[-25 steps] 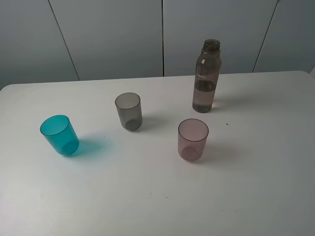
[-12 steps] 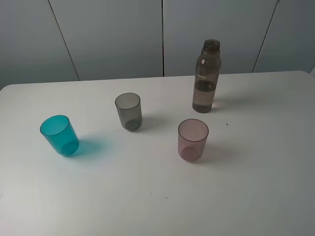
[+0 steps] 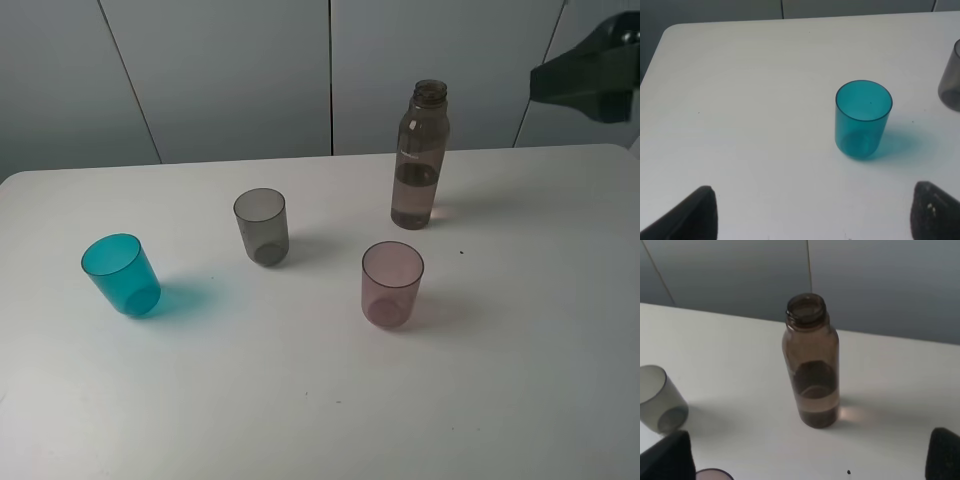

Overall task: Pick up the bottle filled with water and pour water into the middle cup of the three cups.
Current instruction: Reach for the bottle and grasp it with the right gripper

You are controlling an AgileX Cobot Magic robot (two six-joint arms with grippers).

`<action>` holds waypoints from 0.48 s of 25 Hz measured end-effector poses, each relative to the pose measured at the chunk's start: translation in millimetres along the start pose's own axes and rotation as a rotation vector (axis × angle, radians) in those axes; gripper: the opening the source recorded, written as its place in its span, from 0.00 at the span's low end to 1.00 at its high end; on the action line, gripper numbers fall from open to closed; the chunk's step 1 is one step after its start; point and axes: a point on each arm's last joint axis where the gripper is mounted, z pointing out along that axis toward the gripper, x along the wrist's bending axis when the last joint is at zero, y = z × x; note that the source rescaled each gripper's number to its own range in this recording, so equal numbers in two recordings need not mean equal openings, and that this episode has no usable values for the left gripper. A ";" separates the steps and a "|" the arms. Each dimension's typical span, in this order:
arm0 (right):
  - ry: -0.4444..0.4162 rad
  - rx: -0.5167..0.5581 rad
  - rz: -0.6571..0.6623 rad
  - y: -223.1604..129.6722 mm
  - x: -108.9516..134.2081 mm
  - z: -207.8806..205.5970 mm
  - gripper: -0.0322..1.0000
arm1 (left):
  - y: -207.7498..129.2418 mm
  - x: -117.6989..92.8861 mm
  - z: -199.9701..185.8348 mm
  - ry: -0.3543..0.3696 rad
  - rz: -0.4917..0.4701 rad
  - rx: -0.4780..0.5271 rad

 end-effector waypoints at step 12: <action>-0.087 0.041 -0.032 -23.9 -17.9 82.5 1.00 | 0.0 0.0 0.0 0.000 0.000 0.000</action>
